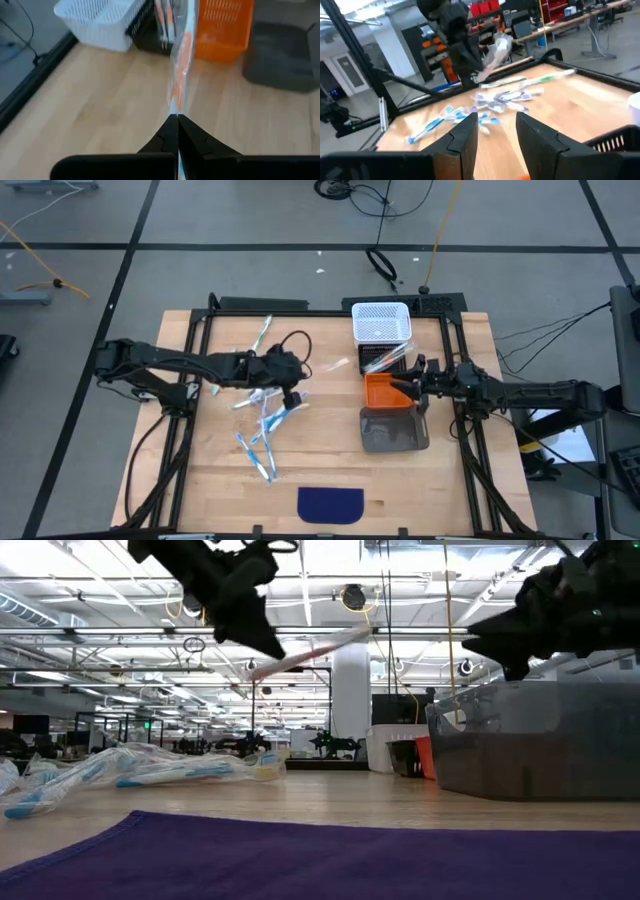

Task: Pick & Place Toothbrushes
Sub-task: Put the orange toothbrush into the black bin

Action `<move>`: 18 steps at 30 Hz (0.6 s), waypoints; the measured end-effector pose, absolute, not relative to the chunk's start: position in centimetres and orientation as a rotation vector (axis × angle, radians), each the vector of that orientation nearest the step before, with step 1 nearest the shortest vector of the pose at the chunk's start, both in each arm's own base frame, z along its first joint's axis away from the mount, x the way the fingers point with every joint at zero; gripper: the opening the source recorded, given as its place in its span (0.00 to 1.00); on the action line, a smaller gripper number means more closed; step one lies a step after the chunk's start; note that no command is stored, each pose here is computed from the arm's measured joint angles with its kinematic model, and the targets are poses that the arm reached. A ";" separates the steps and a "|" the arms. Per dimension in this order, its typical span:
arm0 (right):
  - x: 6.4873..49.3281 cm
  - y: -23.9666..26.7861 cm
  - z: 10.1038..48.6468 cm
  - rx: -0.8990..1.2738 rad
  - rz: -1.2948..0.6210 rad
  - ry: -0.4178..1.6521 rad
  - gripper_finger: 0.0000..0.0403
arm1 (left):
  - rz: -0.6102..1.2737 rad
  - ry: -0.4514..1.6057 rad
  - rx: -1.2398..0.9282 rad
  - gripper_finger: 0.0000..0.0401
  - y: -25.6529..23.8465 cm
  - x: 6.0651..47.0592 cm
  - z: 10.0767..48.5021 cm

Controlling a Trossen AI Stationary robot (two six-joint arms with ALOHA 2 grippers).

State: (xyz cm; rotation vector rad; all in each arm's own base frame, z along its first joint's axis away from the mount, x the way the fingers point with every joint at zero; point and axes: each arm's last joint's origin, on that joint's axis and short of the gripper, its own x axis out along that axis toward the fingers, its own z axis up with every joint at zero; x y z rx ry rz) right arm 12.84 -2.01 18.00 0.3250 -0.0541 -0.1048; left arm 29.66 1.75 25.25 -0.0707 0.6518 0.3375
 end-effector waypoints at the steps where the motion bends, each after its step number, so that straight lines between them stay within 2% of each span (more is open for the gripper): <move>1: 13.0 -2.0 18.3 0.322 -0.102 -0.072 0.31 | 0.335 0.622 -0.066 0.00 1.8 29.8 25.5; 10: 14.7 -2.3 18.7 0.312 -0.090 -0.154 0.31 | 0.268 0.425 -0.051 0.00 2.6 30.9 27.2; 18: 17.7 -2.8 20.5 0.260 -0.095 -0.132 0.31 | 0.234 0.309 -0.043 0.00 3.0 32.4 27.1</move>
